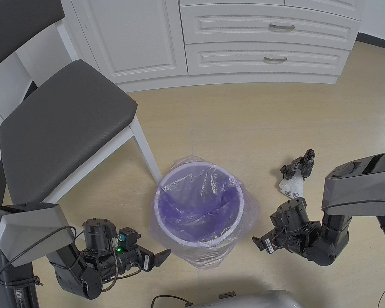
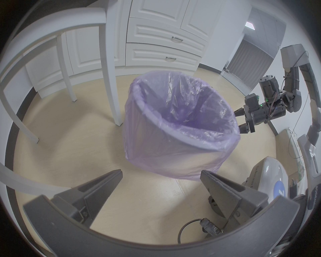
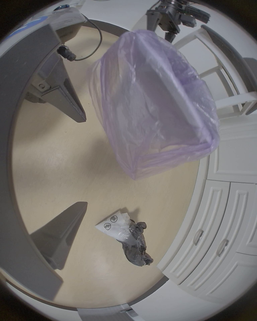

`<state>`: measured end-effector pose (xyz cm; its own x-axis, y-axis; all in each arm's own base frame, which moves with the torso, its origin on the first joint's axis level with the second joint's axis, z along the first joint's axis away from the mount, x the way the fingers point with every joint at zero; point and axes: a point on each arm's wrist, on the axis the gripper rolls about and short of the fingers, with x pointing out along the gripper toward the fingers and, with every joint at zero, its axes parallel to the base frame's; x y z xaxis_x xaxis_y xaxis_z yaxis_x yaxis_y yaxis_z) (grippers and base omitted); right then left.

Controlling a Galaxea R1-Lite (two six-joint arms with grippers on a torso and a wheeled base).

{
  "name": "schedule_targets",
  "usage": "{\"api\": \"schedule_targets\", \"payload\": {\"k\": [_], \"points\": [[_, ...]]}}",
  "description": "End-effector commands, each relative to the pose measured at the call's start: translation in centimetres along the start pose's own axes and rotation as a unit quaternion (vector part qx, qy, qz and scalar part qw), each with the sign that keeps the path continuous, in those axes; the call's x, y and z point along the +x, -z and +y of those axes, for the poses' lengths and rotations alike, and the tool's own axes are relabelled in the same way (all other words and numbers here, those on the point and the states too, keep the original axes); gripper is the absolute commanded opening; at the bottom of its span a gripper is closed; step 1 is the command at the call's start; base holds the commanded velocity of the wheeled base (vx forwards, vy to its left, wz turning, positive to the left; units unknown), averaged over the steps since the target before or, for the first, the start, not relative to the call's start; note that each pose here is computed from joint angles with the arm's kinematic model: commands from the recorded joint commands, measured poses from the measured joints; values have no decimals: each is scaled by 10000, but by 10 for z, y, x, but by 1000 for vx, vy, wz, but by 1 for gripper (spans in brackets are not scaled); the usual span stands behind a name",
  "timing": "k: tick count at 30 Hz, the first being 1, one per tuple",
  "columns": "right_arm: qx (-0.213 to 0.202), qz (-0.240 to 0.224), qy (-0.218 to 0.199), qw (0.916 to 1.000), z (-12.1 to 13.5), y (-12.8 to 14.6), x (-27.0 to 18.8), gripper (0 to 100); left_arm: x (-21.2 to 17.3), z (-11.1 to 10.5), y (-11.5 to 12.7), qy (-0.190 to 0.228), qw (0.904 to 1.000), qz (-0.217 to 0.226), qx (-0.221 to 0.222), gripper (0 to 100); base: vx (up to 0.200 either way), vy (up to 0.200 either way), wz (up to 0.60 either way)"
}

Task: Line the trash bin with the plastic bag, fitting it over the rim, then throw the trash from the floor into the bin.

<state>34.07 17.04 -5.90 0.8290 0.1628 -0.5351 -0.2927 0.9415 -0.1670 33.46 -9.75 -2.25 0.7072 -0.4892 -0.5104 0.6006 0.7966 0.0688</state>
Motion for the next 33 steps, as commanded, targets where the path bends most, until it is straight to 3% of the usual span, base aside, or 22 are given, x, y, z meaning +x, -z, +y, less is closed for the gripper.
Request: {"api": "schedule_targets", "payload": {"k": [1,9,12,16,22,27,30,31,33], "points": [[34,53,40,10000,-3,5,7,100,13,1,15,24,9998,187,-69,100,0,0,0],[-90,58,-82,9999,1,-2,-24,100,39,9,22,-618,9979,199,-31,100,0,0,0],[-164,-8,-143,9998,1,-9,-45,100,61,15,32,-1108,9937,131,-73,100,0,0,0],[-304,-33,-218,9993,4,-12,-56,100,78,17,20,-1449,9876,-211,-561,100,0,0,0],[-320,-22,-230,9992,5,-11,-58,100,95,20,12,-2150,9737,-372,-656,100,0,0,0],[-341,-31,-237,9991,4,-12,-63,100,89,18,17,-2115,9750,-240,-636,100,0,0,0],[-406,-31,-231,9989,2,-13,-65,100,80,16,22,-1848,9806,-159,-633,100,0,0,0],[-423,-53,-230,9988,2,-14,-67,100,63,13,16,-1306,9890,-211,-660,100,0,0,0],[-415,-83,-228,9988,1,-16,-70,100,44,16,9,-953,9927,-264,-690,100,0,0,0]]}}
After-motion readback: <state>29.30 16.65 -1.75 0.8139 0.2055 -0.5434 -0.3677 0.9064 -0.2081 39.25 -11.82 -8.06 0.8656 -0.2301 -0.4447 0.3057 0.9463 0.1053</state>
